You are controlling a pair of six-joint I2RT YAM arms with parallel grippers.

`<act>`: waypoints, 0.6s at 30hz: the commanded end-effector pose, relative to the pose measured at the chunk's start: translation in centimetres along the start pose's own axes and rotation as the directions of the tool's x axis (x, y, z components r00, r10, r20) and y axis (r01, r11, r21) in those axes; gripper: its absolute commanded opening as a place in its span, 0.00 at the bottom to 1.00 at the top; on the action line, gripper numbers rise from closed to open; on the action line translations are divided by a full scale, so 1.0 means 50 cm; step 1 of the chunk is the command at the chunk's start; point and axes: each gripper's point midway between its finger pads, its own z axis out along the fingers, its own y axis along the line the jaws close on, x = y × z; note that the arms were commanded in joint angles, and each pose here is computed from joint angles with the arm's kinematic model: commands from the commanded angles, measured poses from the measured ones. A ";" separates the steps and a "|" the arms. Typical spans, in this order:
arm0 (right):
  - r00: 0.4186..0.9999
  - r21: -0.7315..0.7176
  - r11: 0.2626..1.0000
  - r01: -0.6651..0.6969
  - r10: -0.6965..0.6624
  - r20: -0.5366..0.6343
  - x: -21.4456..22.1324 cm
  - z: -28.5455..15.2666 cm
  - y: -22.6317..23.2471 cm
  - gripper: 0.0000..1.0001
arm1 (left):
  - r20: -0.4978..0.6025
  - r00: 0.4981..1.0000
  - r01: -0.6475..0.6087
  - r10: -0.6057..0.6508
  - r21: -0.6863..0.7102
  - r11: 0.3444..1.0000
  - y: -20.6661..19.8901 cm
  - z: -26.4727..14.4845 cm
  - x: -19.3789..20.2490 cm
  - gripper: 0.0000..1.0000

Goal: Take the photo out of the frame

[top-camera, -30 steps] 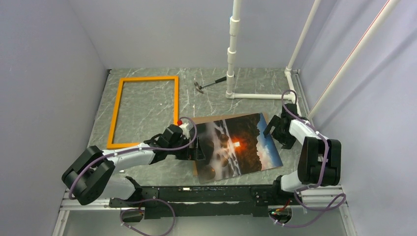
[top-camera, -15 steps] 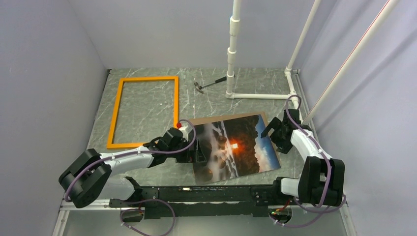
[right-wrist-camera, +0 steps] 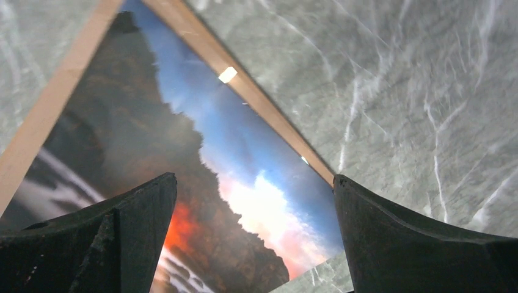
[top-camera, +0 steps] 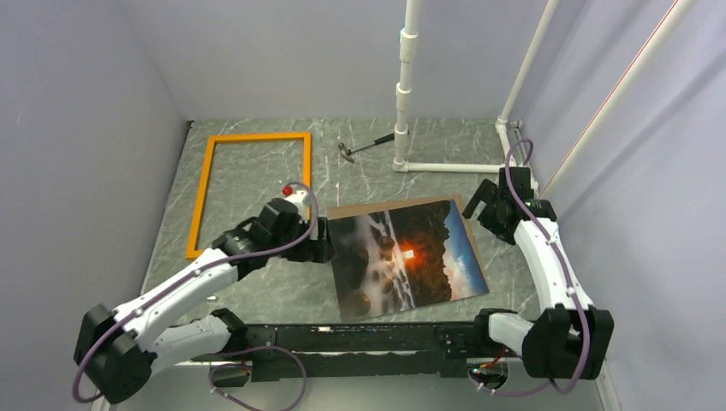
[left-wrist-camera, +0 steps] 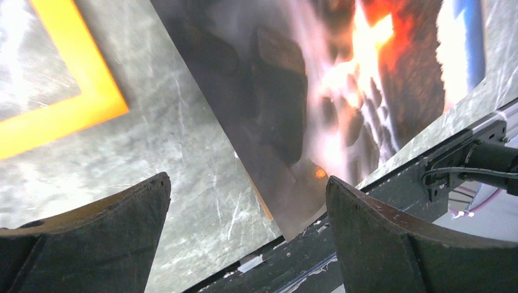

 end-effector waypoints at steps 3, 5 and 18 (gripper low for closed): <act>0.955 -0.207 0.965 0.159 -0.097 0.281 -0.110 -0.197 0.083 1.00 | 0.275 0.949 -0.154 0.153 -0.017 0.988 -0.045 -0.189 -0.163 0.99; 0.919 -0.278 0.941 0.193 -0.074 0.387 -0.138 -0.275 0.101 1.00 | 0.349 0.920 -0.183 0.181 -0.027 0.983 -0.063 -0.251 -0.205 0.99; 0.646 -0.389 0.835 0.389 0.054 0.762 -0.189 -0.615 0.094 1.00 | 0.781 0.598 -0.240 0.178 -0.037 0.970 -0.120 -0.623 -0.321 0.99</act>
